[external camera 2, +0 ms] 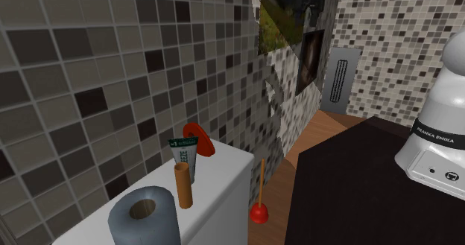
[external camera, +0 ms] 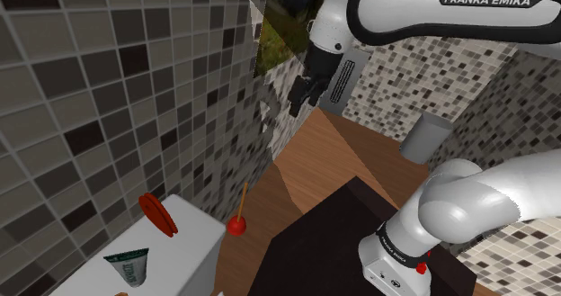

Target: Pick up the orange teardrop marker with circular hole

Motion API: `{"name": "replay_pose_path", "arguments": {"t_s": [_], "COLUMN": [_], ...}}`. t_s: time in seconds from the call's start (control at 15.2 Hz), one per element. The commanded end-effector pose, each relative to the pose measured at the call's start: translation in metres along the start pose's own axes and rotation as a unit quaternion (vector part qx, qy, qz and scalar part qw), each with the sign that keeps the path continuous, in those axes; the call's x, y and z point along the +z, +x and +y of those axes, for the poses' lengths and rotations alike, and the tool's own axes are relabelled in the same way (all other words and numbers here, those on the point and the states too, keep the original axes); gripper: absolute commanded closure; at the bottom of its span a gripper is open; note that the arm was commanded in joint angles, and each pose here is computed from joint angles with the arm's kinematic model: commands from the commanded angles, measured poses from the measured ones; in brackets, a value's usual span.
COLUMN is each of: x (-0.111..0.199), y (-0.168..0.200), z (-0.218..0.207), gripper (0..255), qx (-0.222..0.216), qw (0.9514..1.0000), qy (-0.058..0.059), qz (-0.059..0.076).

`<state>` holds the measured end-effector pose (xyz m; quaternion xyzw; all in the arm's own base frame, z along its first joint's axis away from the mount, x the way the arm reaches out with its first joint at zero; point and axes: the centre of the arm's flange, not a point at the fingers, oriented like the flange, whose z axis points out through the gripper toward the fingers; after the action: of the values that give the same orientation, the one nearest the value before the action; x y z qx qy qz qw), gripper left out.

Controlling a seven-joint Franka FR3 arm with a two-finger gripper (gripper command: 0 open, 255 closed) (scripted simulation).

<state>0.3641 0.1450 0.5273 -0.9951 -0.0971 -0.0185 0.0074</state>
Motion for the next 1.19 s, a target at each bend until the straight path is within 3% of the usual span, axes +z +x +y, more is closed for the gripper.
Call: {"name": "replay_pose_path", "arguments": {"t_s": [0.0,1.12], "x": [0.019,0.165], "y": [0.013,0.109], "z": [-0.019,-0.163], "gripper": [0,0], "qx": [-0.002,-0.019], "qw": [1.0,0.9997], "qy": [0.0,-0.004], "qz": [-0.001,-0.012]}}
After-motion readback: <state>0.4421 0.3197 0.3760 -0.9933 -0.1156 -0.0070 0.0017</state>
